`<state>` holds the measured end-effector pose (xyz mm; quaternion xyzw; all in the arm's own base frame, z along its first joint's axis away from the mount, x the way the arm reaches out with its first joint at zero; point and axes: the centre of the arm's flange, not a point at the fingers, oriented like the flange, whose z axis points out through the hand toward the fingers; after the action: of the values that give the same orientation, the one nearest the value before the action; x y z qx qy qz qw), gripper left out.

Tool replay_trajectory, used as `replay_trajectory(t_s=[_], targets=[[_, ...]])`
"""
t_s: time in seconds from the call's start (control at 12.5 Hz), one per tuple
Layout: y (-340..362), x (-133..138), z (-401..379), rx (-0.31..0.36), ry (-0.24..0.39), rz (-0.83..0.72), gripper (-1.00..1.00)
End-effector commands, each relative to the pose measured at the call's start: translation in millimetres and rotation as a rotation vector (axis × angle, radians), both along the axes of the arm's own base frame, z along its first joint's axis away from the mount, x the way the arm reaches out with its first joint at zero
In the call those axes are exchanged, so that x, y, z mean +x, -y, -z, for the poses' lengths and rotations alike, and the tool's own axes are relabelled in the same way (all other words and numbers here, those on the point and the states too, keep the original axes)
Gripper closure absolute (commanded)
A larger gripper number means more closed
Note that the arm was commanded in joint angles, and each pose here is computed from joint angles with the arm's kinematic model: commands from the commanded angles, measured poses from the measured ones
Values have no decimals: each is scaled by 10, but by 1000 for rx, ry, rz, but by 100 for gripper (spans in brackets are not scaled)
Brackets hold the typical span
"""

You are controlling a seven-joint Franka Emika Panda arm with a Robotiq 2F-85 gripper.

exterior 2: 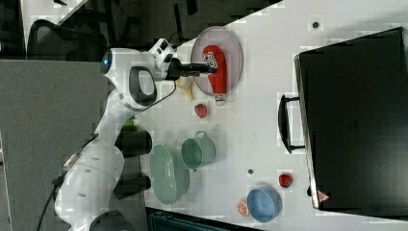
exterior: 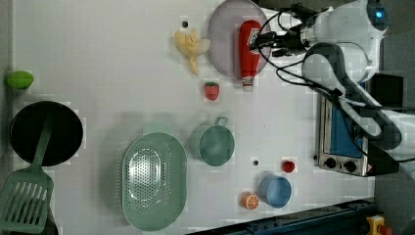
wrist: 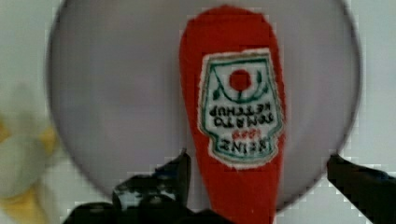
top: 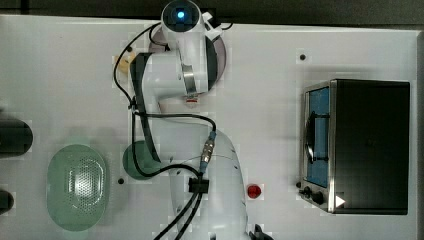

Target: Pick ketchup from plate and place it on table.

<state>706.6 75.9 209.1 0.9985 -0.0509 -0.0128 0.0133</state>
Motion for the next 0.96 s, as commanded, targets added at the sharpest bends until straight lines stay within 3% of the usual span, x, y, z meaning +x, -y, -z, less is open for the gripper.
replay_trajectory(t_s=[0.08, 0.24, 0.48, 0.56, 0.8, 0.96], targets=[[-16, 45, 102, 0, 22, -47, -100], [-27, 73, 236, 7, 58, -52, -100], [-40, 53, 444, 14, 57, -54, -100], [-50, 64, 461, 17, 71, -55, -92], [-48, 78, 458, 19, 82, -54, -21], [-33, 96, 400, 18, 91, -51, -19]])
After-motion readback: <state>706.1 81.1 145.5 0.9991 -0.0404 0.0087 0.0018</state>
